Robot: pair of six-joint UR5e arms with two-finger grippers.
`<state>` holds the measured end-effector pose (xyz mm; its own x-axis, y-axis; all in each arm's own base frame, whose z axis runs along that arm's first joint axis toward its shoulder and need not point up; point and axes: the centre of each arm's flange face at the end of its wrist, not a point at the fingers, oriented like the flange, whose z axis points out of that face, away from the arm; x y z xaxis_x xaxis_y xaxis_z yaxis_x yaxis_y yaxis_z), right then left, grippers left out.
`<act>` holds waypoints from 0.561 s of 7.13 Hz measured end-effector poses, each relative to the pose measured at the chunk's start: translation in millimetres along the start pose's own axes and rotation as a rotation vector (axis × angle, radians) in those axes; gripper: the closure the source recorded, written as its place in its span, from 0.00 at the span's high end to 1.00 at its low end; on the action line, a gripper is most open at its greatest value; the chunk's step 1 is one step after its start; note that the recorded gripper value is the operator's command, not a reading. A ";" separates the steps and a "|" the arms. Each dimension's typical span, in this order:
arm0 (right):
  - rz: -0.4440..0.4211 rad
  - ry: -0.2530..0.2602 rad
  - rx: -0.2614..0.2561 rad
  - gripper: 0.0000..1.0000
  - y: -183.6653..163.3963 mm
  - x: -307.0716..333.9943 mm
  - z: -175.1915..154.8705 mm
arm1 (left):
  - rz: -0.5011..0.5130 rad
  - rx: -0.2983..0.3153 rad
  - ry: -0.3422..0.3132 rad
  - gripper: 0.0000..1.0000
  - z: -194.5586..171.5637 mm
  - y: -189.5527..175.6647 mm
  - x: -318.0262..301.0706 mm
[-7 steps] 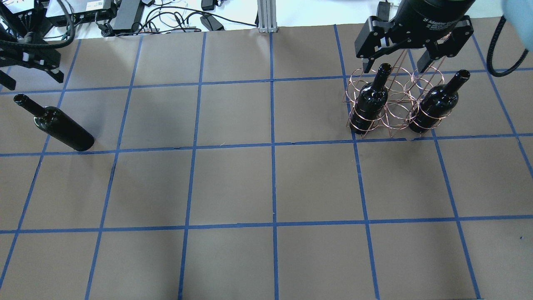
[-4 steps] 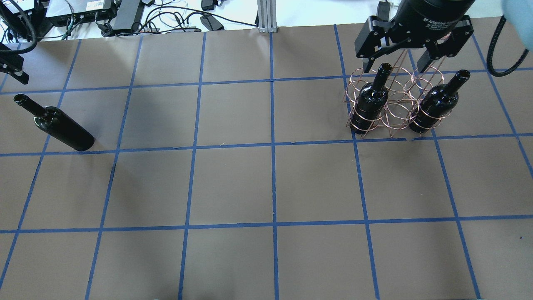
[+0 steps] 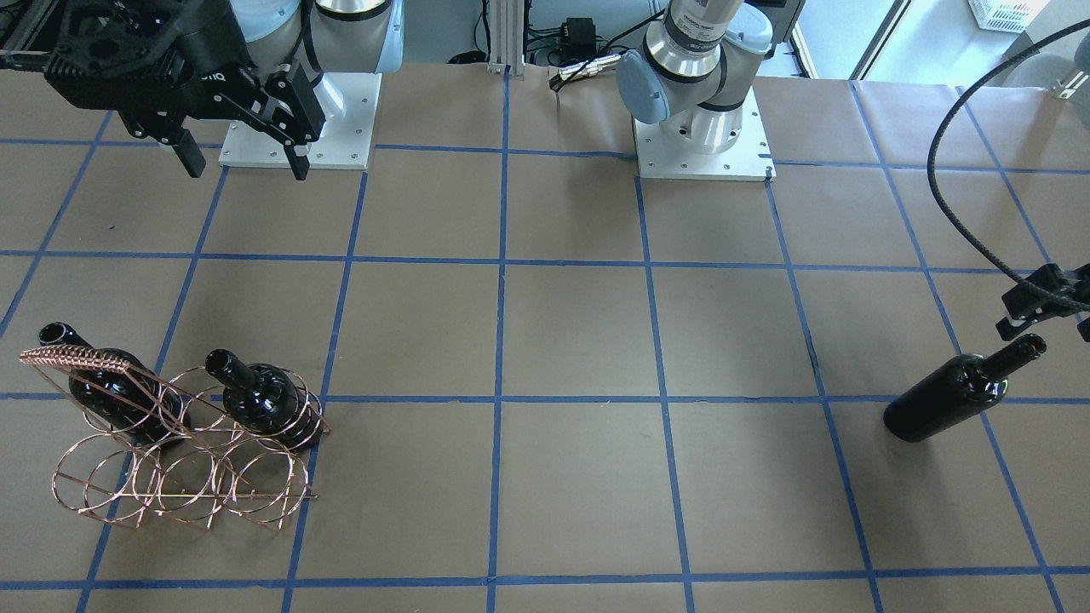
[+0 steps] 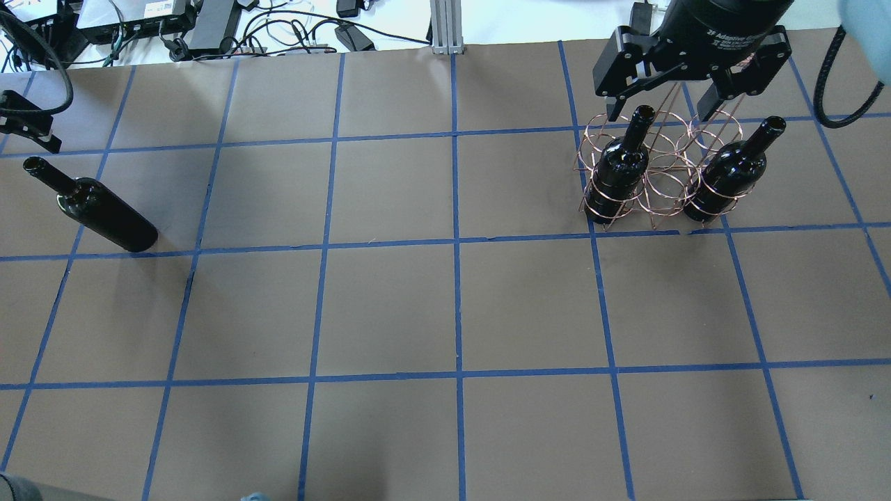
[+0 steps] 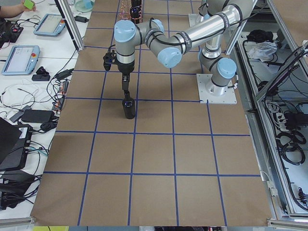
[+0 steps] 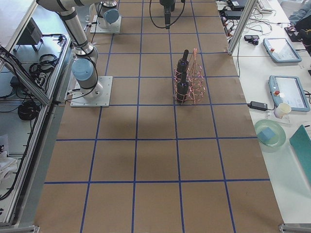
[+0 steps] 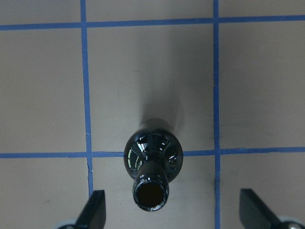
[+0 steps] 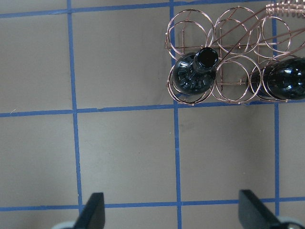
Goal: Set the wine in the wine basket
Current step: 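Lower the left gripper over the bottle neck and close on it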
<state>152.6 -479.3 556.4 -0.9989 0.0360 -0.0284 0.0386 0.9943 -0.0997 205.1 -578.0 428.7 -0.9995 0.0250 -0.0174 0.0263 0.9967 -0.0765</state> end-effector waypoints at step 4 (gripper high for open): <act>0.000 0.000 0.000 1.00 0.0 0.0 0.0 | 0.035 -0.050 0.039 0.76 47.0 -11.8 -9.5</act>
<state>152.7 -479.3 556.4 -0.9989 0.0361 -0.0289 0.0389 0.9943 -0.0997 215.0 -593.6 382.9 -0.9979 0.0620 0.0198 0.0615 0.9978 -0.0265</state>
